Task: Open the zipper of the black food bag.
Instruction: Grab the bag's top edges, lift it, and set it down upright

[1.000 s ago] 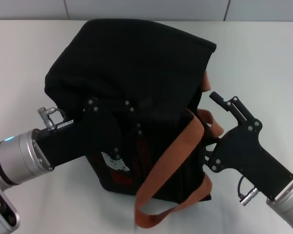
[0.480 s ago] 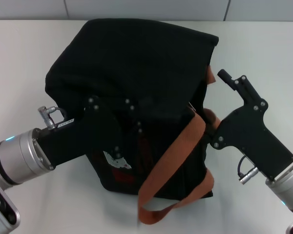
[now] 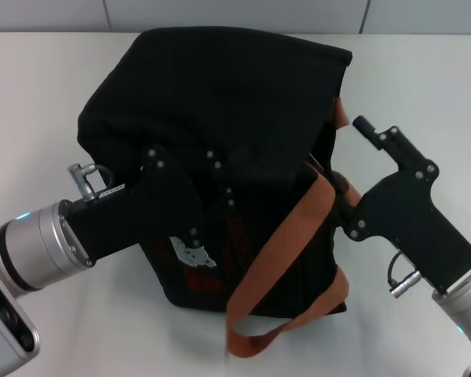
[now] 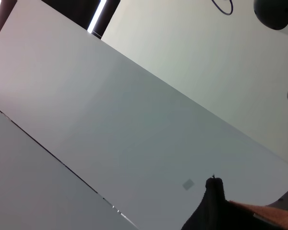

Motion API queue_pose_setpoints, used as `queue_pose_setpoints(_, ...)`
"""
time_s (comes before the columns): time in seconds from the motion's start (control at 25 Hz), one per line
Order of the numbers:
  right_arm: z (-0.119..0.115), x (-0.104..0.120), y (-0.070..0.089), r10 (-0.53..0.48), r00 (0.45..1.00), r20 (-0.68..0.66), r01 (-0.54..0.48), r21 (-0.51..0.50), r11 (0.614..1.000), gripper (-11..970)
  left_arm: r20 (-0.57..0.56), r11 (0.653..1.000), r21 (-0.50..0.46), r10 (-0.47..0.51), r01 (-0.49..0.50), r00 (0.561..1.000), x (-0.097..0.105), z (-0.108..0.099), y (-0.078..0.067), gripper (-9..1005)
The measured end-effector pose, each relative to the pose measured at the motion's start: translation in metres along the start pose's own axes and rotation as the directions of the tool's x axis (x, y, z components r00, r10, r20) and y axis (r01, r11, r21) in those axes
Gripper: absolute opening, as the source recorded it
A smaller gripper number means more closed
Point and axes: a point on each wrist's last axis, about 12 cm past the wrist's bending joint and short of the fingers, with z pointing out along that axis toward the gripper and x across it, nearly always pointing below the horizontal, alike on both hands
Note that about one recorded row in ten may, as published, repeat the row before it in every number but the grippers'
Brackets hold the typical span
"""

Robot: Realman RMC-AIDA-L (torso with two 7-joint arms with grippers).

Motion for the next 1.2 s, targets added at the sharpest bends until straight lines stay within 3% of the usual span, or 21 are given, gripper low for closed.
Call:
queue_pose_setpoints(0.16, -0.0002, -0.0005, 0.0014, -0.001, 1.0, 0.004, 0.001, -0.011, 1.0, 776, 0.003, 1.0, -0.004, -0.002, 0.002, 1.0, -0.0009, -0.0003, -0.0008, 90)
queue_pose_setpoints(0.28, 0.0, -0.002, 0.0038, 0.001, 1.0, 0.017, -0.001, -0.032, 0.999, 571, 0.006, 1.0, -0.006, -0.001, 0.001, 1.0, -0.0015, -0.0007, -0.001, 90)
queue_pose_setpoints(0.48, 0.0009, -0.0017, 0.0041, 0.0, 1.0, 0.016, 0.0, -0.038, 0.999, 398, 0.009, 1.0, -0.008, 0.0, 0.0, 1.0, -0.0022, -0.0012, -0.0011, 90)
queue_pose_setpoints(0.92, 0.0045, -0.0006, 0.0033, -0.002, 1.0, 0.012, 0.002, -0.04, 0.999, 275, 0.012, 1.0, -0.011, -0.008, 0.008, 1.0, -0.0038, -0.0021, -0.0034, 91)
queue_pose_setpoints(1.2, 0.0067, 0.0017, 0.0024, -0.001, 1.0, -0.009, 0.001, -0.025, 1.0, 272, 0.012, 1.0, -0.012, -0.002, 0.002, 1.0, -0.0042, -0.0019, -0.0046, 91)
